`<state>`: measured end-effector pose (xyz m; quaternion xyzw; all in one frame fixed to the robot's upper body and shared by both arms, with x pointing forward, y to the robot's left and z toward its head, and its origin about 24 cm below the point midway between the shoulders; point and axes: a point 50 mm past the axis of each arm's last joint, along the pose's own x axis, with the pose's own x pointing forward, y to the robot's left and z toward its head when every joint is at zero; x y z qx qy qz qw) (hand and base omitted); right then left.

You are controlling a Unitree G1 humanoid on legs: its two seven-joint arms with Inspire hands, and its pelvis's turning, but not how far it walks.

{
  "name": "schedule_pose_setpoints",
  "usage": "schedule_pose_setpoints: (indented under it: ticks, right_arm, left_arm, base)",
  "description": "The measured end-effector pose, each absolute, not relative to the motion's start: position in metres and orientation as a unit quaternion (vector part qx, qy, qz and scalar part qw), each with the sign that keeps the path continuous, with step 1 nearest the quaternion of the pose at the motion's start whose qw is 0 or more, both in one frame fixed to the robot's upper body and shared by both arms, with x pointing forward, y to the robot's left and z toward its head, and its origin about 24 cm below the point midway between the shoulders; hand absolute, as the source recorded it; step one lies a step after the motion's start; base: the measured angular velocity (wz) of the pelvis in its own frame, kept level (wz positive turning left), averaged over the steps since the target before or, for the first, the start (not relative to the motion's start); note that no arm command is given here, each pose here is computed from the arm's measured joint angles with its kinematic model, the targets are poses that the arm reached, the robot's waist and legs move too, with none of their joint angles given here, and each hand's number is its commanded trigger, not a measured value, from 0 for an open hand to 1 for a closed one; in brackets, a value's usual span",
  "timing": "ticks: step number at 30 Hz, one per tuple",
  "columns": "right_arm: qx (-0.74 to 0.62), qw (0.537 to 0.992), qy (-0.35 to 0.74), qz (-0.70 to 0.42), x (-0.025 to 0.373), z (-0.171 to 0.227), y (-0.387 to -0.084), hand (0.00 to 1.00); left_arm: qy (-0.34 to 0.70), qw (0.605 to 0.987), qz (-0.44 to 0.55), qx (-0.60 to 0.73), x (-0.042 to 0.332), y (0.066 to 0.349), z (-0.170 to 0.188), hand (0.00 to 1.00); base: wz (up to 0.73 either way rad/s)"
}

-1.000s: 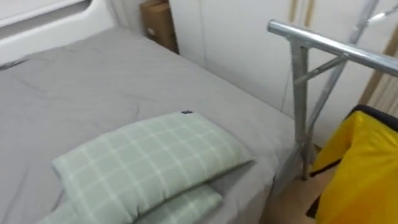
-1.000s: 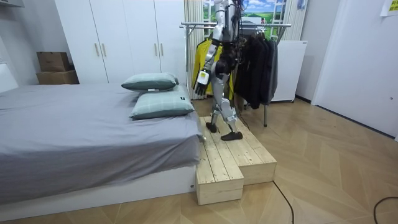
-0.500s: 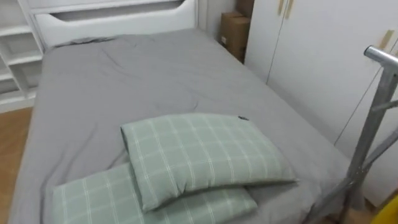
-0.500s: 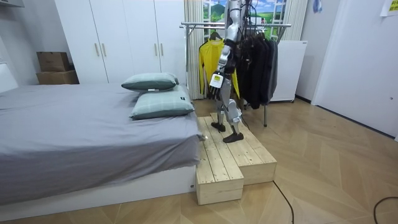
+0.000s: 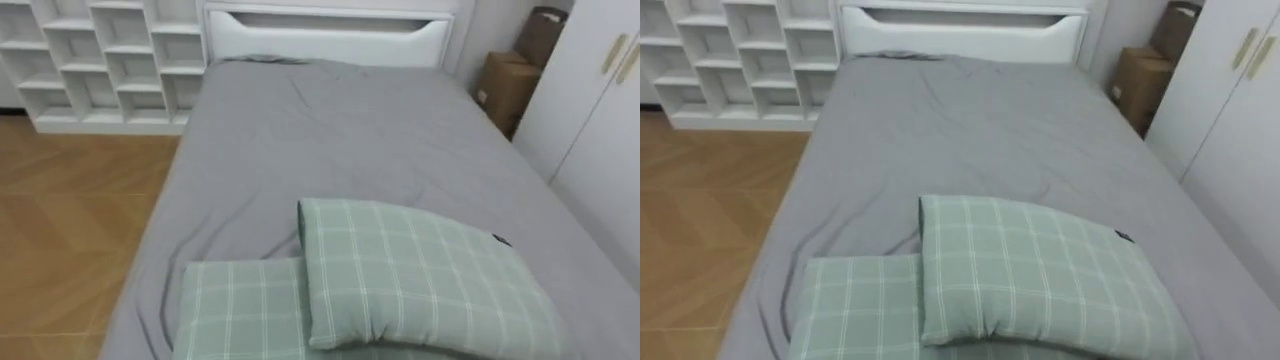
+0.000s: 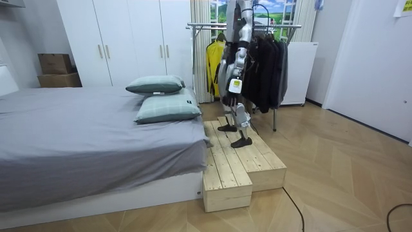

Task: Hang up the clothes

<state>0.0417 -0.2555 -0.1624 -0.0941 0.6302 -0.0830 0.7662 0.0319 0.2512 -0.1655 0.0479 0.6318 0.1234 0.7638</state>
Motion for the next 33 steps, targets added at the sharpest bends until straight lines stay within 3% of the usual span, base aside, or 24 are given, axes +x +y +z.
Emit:
schedule_pose_setpoints:
  ticks: [8, 17, 33]
  right_arm:
    - [-0.152, 0.767, 0.623, -0.015, 0.056, -0.162, -0.253, 0.0]
    - [-0.108, 0.761, 0.639, 0.015, 0.049, -0.166, -0.242, 0.0]
    - [-0.079, 0.761, 0.644, -0.004, 0.039, -0.166, -0.245, 0.0]
  left_arm:
    - [0.673, 0.727, 0.111, 0.081, -0.002, 0.246, -0.168, 0.0]
    - [0.639, 0.747, 0.044, 0.18, 0.024, 0.247, -0.165, 0.0]
    - [0.646, 0.738, 0.038, 0.19, 0.022, 0.244, -0.166, 0.0]
  base:
    - [0.16]
    - [0.45]
    - [-0.06]
